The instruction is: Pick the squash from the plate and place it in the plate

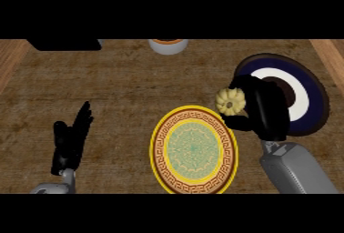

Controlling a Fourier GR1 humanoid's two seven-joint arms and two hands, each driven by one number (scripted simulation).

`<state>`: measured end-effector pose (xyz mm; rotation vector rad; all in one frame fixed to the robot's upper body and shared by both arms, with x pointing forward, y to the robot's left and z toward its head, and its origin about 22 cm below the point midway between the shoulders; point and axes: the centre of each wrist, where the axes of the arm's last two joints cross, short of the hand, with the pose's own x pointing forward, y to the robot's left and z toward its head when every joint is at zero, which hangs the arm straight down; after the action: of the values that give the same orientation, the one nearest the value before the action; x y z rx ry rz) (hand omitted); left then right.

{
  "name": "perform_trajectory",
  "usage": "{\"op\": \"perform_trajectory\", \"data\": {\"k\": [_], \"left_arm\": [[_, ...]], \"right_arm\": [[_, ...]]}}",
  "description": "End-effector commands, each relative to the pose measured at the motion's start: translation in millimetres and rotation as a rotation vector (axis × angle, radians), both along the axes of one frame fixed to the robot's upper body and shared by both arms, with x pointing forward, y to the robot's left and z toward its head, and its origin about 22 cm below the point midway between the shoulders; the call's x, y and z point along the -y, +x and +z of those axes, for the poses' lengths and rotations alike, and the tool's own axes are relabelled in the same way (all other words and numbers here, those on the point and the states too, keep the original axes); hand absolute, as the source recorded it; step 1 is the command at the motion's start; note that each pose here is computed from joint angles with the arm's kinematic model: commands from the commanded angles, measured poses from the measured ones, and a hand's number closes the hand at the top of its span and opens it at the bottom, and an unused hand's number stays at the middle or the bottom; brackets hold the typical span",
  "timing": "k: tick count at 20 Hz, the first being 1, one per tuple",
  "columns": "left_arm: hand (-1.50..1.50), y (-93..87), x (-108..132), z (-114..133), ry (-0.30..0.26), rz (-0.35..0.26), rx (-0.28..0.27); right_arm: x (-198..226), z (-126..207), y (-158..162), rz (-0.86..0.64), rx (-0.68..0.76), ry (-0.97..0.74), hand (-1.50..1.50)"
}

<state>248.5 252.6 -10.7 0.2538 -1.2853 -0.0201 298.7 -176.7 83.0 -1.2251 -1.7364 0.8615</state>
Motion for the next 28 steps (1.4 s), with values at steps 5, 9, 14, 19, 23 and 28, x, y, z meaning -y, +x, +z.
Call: {"op": "perform_trajectory", "data": {"k": [5, 9, 14, 19, 23, 28], "left_arm": [[0.0, 6.3, -6.1, -2.7, -0.003, -0.011, -0.012], [0.0, 8.6, -0.8, -2.8, 0.003, -0.006, -0.009], [0.0, -3.5, 11.1, 1.4, -0.017, -0.005, 0.01], [0.0, 7.7, -14.5, 5.2, 0.0, -0.019, 0.006], [0.0, -5.6, 12.8, -13.7, -0.007, -0.025, -0.002], [0.0, 4.9, 15.8, 6.0, -0.006, -0.028, -0.011]], "right_arm": [[54.6, 29.4, 12.4, -0.166, 0.051, 0.092, 1.5], [64.5, 9.8, 48.0, -0.209, 0.012, 0.107, 1.5], [98.0, 16.1, 59.9, -0.241, -0.038, 0.089, 1.5], [147.2, 5.4, 76.5, -0.281, -0.135, 0.068, 1.5], [142.9, -6.6, 82.1, -0.245, -0.297, 0.073, 1.5], [155.7, -30.1, 92.3, -0.256, -0.502, 0.033, 1.5]]}}
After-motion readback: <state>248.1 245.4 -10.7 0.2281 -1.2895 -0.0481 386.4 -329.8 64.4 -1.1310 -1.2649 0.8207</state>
